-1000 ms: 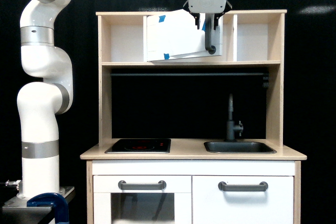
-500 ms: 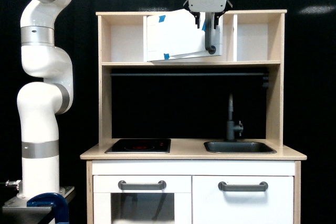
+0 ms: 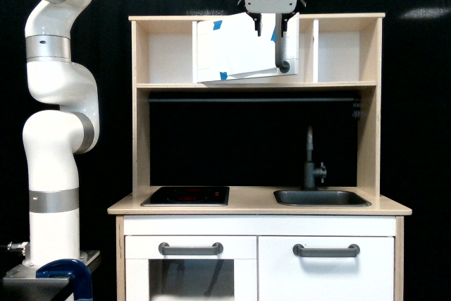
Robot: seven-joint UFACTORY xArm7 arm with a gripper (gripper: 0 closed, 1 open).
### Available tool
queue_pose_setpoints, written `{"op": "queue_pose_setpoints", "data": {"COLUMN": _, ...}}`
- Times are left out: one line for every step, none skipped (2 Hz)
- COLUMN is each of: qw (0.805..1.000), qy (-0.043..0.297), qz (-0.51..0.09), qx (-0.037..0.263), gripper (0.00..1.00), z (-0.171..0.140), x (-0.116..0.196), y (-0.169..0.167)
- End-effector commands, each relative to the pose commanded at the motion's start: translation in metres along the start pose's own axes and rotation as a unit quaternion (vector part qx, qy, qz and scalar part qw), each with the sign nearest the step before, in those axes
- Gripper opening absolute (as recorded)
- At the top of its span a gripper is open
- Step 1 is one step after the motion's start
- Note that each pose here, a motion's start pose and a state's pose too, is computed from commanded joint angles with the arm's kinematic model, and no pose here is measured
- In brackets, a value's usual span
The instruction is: Open the oven door
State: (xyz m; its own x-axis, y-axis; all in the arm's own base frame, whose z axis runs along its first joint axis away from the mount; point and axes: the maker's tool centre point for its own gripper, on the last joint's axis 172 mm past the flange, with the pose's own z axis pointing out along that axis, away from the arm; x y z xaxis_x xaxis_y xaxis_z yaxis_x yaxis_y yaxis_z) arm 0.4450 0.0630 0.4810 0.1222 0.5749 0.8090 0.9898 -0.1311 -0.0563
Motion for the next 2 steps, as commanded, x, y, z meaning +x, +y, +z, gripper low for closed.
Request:
{"op": "queue_pose_setpoints", "data": {"qw": 1.0, "qy": 0.0, "qz": 0.0, "qx": 0.0, "gripper": 1.0, "z": -0.05, "x": -0.079, "y": -0.035}}
{"op": "queue_pose_setpoints", "data": {"qw": 1.0, "qy": 0.0, "qz": 0.0, "qx": 0.0, "gripper": 1.0, "z": -0.05, "x": -0.129, "y": -0.05}}
